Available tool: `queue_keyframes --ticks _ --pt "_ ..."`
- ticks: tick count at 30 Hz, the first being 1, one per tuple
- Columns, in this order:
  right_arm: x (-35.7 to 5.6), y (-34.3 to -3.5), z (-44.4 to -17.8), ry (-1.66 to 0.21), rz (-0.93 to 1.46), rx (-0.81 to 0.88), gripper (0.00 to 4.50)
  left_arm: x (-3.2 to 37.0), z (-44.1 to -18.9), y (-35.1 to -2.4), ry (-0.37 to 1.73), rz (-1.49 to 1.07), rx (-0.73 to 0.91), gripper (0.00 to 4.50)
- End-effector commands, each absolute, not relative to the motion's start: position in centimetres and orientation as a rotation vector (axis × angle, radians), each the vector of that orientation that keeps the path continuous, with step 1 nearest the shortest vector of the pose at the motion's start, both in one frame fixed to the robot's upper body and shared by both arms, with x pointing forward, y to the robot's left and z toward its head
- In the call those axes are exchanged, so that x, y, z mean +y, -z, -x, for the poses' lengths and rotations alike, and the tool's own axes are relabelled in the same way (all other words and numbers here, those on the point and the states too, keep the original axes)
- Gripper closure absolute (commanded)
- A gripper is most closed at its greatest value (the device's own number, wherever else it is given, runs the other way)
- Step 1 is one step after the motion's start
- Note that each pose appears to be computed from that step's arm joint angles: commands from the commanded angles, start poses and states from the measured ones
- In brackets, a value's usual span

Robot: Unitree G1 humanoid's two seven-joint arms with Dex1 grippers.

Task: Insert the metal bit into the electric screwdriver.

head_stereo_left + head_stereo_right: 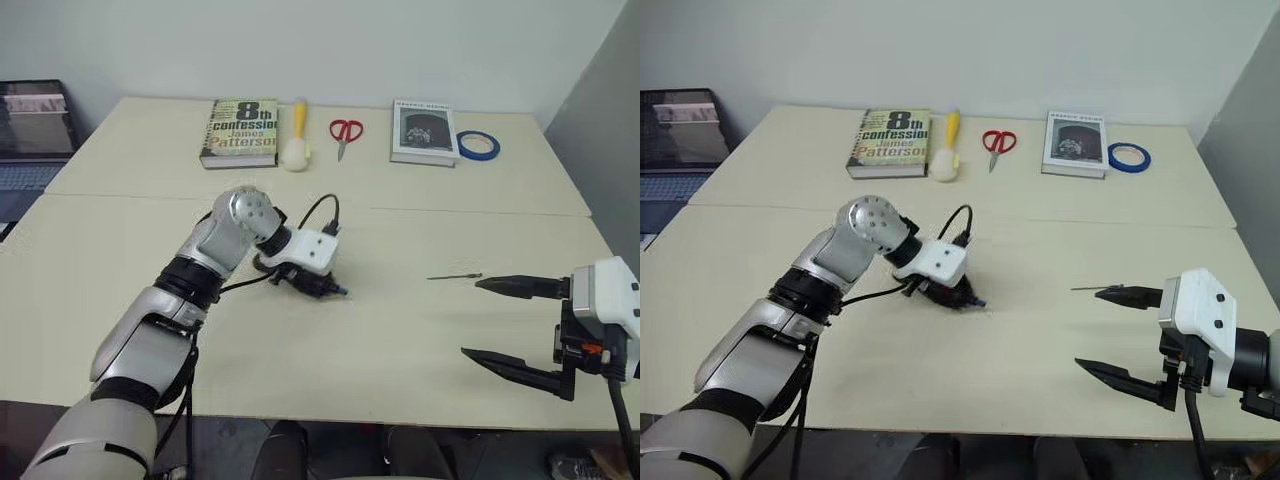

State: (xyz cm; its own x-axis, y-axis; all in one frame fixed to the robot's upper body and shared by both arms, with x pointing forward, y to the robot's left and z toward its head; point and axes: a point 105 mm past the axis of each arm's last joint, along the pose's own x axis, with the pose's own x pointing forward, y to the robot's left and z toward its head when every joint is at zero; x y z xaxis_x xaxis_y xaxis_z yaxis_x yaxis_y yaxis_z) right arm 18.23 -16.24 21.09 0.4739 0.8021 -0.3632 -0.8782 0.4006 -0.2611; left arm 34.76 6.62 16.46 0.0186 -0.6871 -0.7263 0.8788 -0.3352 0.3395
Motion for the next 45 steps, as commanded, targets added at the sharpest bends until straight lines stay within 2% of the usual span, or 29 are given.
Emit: queue_keyframes --ticks 1,6,9,15,23,34,45 --pt "-16.3 -21.8 -18.2 -1.065 0.477 0.164 0.00 4.8 -35.9 -21.5 1.499 -0.883 0.058 2.86" --pt "-16.4 -21.8 -18.5 -1.060 0.482 0.164 0.00 3.2 -37.8 -23.6 1.328 -0.679 -0.093 2.86" --pt "-16.4 -22.0 -18.9 -1.055 0.488 0.160 0.00 2.2 -39.5 -25.0 1.133 -0.429 -0.212 2.86" --pt "-16.3 -22.7 -20.1 -1.026 0.496 0.106 0.00 1.9 -39.3 -25.1 0.984 -0.136 -0.334 2.86" --pt "-15.9 -23.4 -20.9 -1.021 0.490 0.071 0.00 2.5 -38.5 -23.0 0.850 -0.064 -0.381 2.86" --pt "-15.8 -23.7 -21.2 -1.027 0.497 0.064 0.00 4.5 -37.6 -19.7 0.796 -0.078 -0.311 2.86" --pt "-15.8 -23.6 -21.6 -1.032 0.504 0.062 0.00 7.3 -36.5 -19.1 0.717 -0.084 -0.282 2.86"
